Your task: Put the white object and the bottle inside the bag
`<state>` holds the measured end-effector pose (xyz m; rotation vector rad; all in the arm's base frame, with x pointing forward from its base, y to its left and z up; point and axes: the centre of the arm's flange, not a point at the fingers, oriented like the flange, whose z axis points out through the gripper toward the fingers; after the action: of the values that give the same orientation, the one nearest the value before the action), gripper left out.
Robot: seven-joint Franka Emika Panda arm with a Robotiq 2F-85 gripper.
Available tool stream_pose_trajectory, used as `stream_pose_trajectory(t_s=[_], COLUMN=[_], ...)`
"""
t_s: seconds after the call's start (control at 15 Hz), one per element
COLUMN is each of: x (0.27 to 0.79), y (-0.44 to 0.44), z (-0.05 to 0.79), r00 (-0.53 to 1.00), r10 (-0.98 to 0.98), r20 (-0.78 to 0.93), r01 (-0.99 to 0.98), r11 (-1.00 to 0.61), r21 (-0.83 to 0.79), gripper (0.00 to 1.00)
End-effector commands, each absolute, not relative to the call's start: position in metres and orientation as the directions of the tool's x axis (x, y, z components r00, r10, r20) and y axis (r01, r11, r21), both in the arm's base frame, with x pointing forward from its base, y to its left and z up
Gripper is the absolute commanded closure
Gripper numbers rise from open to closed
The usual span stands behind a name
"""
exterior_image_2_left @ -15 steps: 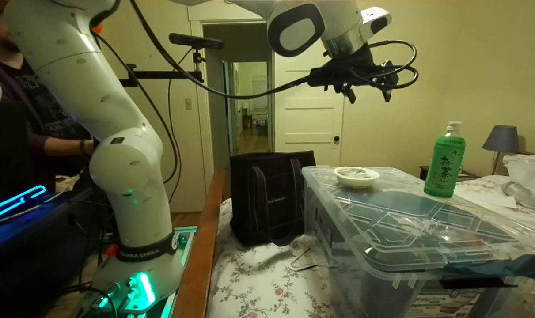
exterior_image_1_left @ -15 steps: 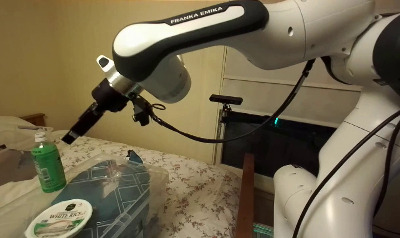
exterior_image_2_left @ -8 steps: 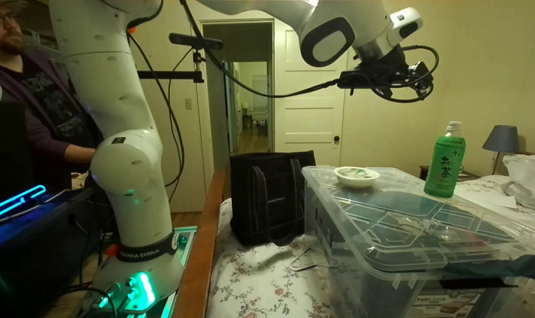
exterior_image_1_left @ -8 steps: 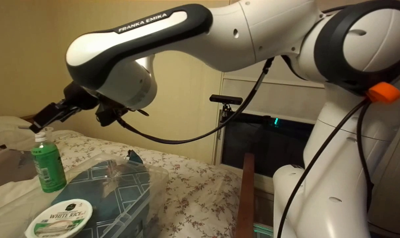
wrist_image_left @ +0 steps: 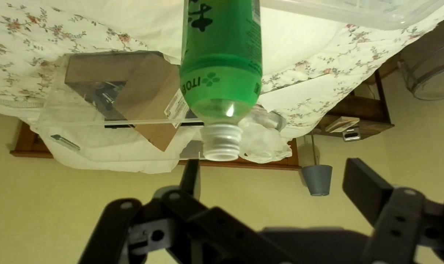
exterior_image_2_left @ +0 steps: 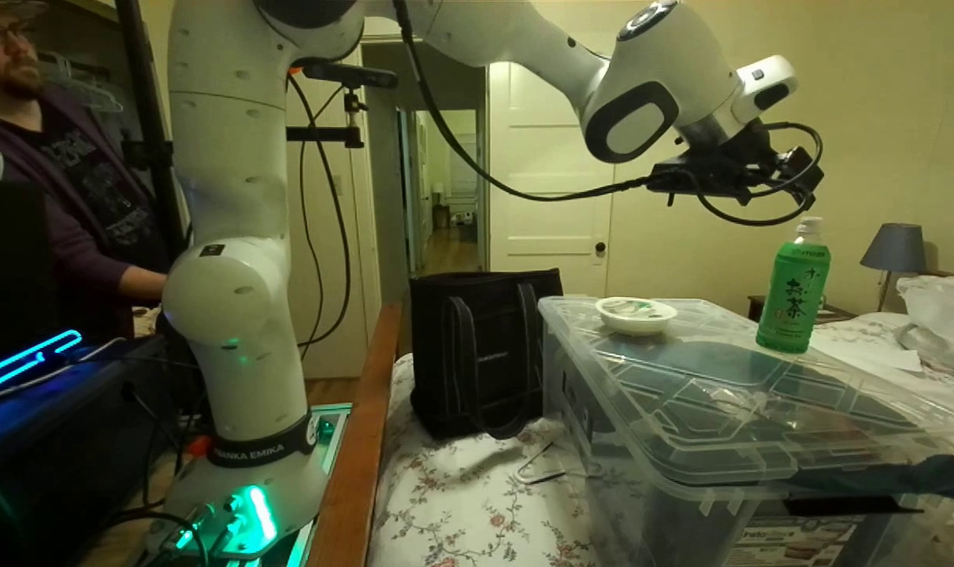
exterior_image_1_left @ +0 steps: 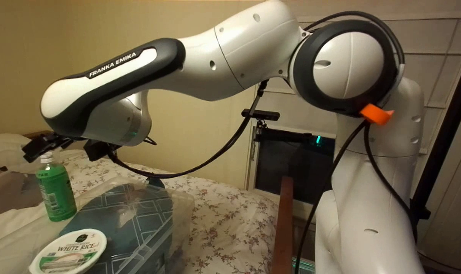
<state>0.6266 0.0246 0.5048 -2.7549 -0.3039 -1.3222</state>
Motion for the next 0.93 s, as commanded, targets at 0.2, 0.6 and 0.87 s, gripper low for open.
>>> stream_pose_trajectory(t_s=[0.2,0.6,0.87], x=[0.662,0.673,0.677], y=[0.021,0.025,0.027], z=[0.497,0.490,0.484], r00=[0.604,0.605,0.604], r10=[0.105,0.084,0.084], r20=[0.790,0.792,0.792], r01=[0.128,0.120,0.113], r11=[-0.991,-0.993,-0.993], r21=[0.034,0.015,0.019], gripper=[0.00,0.39,0.47])
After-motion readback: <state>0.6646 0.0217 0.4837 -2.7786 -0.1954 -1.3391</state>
